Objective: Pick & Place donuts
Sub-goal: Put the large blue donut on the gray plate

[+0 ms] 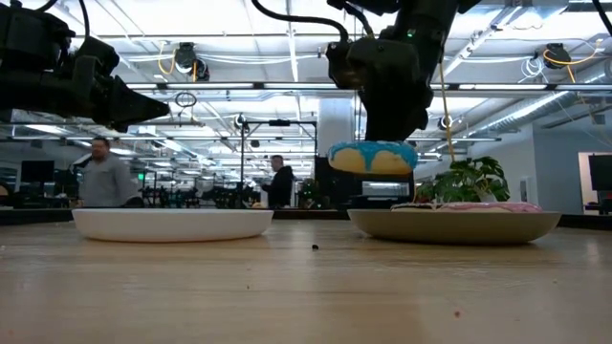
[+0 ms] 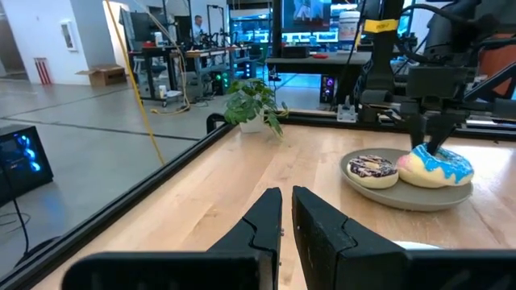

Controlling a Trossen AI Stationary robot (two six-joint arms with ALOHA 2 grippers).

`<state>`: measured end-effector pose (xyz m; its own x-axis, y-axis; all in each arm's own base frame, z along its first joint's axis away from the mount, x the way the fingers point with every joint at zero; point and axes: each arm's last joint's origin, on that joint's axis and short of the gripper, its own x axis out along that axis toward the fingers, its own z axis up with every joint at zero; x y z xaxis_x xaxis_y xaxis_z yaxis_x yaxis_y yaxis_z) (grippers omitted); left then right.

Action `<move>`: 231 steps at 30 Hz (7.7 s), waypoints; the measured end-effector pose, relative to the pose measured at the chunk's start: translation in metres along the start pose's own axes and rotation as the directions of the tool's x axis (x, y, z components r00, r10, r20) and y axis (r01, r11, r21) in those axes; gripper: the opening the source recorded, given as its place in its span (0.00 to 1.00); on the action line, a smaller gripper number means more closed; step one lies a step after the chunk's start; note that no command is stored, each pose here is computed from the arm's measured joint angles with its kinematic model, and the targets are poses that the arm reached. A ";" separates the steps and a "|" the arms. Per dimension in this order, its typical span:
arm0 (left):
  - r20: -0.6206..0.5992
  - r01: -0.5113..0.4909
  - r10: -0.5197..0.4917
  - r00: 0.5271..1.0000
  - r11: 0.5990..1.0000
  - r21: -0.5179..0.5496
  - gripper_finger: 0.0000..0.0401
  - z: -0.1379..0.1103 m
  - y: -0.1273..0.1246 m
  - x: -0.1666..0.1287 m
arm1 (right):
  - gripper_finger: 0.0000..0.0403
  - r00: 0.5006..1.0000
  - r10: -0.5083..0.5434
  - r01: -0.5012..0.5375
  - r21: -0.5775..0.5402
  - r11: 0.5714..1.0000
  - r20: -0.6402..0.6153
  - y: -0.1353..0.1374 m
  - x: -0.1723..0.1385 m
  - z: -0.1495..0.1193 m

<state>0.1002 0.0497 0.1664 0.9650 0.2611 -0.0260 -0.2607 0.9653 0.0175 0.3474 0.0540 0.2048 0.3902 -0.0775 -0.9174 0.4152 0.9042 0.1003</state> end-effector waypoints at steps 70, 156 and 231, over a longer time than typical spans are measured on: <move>0.078 -0.009 0.013 0.997 0.999 -0.040 0.09 0.008 0.000 0.000 | 0.03 0.997 0.006 0.007 -0.174 0.985 0.073 -0.006 0.025 -0.016; 0.074 0.005 0.002 0.997 0.996 -0.086 0.09 0.007 0.000 0.000 | 0.37 0.975 0.164 -0.117 -0.282 0.952 0.151 -0.029 -0.005 -0.014; 0.073 0.005 0.002 0.997 0.995 -0.095 0.09 0.007 0.000 0.000 | 0.02 0.996 -0.038 0.076 -0.601 0.795 0.076 0.012 0.042 -0.056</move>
<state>0.1001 0.0497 0.1736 0.9640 0.2618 0.0471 -0.2577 0.9631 -0.0774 0.3224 0.0853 0.1456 0.4354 -0.1438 -0.8887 -0.1338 0.9659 -0.2219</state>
